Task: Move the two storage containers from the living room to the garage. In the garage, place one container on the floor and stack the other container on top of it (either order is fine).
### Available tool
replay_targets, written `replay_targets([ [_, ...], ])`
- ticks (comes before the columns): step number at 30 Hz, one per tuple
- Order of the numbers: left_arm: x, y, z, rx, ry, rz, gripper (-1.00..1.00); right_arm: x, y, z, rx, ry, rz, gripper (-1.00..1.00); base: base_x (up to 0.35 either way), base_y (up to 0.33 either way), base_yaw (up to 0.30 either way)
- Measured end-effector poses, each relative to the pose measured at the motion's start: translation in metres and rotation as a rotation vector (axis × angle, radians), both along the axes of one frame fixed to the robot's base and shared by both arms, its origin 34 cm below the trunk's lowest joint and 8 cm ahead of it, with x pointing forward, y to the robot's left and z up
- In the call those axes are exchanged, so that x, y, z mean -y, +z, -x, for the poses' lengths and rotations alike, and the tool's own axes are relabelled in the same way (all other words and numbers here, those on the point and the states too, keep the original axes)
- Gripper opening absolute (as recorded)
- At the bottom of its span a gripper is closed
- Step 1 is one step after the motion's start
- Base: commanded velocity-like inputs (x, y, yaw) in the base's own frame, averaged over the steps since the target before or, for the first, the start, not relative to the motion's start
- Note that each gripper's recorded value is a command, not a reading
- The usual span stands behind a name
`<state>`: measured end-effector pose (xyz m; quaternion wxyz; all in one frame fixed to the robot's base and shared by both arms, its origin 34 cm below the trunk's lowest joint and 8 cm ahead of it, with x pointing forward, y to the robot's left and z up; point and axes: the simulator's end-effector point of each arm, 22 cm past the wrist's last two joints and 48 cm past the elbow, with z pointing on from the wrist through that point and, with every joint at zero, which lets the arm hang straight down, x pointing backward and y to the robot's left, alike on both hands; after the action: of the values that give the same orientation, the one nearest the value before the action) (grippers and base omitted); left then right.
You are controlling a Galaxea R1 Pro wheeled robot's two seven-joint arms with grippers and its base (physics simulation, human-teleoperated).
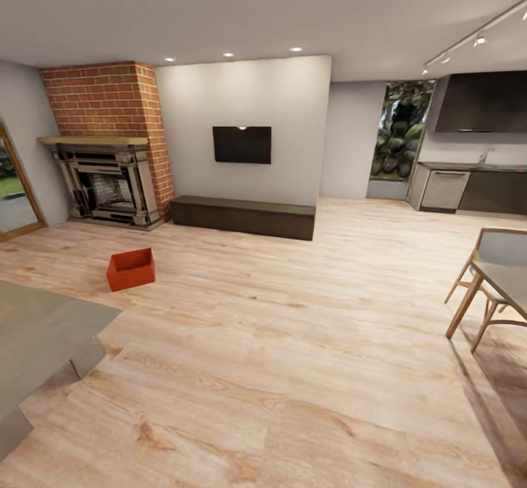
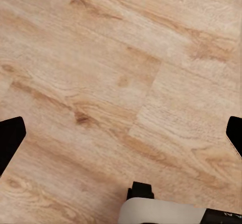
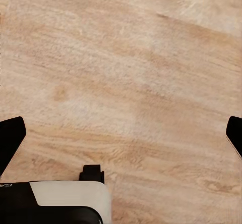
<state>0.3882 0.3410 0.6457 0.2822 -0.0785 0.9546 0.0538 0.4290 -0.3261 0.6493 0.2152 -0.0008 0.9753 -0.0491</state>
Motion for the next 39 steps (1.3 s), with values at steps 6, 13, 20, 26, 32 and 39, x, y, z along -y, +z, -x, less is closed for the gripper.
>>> replay_targets([
  [6,-0.0001,0.0,-0.0001,0.0,0.0,0.0,1.0,0.0,0.0,0.0,0.0,0.0,0.0,1.0,0.327,-0.109,0.26],
  [13,0.0001,0.0,0.0,0.0,0.001,-0.001,1.0,0.0,0.0,0.0,0.0,0.0,0.0,1.0,0.321,-0.168,0.262],
  [20,0.0002,0.0,-0.0001,0.0,0.001,-0.001,1.0,0.0001,-0.0001,0.0001,0.0,0.0,0.0,1.0,0.303,-0.201,0.038],
  [26,0.0002,0.0,-0.0001,0.0,0.001,-0.001,1.0,0.0,-0.0001,0.0003,0.0,0.0,0.0,1.0,0.299,-0.206,0.069],
  [32,0.0001,0.0,0.0,0.0,0.001,-0.001,1.0,0.0,-0.0001,0.0001,0.0,0.0,0.0,1.0,0.299,-0.178,0.236],
  [39,0.0,-0.0001,0.0001,-0.001,0.001,-0.001,1.0,-0.0037,-0.0003,-0.0001,0.0,0.003,-0.004,1.0,0.304,-0.146,0.251],
])
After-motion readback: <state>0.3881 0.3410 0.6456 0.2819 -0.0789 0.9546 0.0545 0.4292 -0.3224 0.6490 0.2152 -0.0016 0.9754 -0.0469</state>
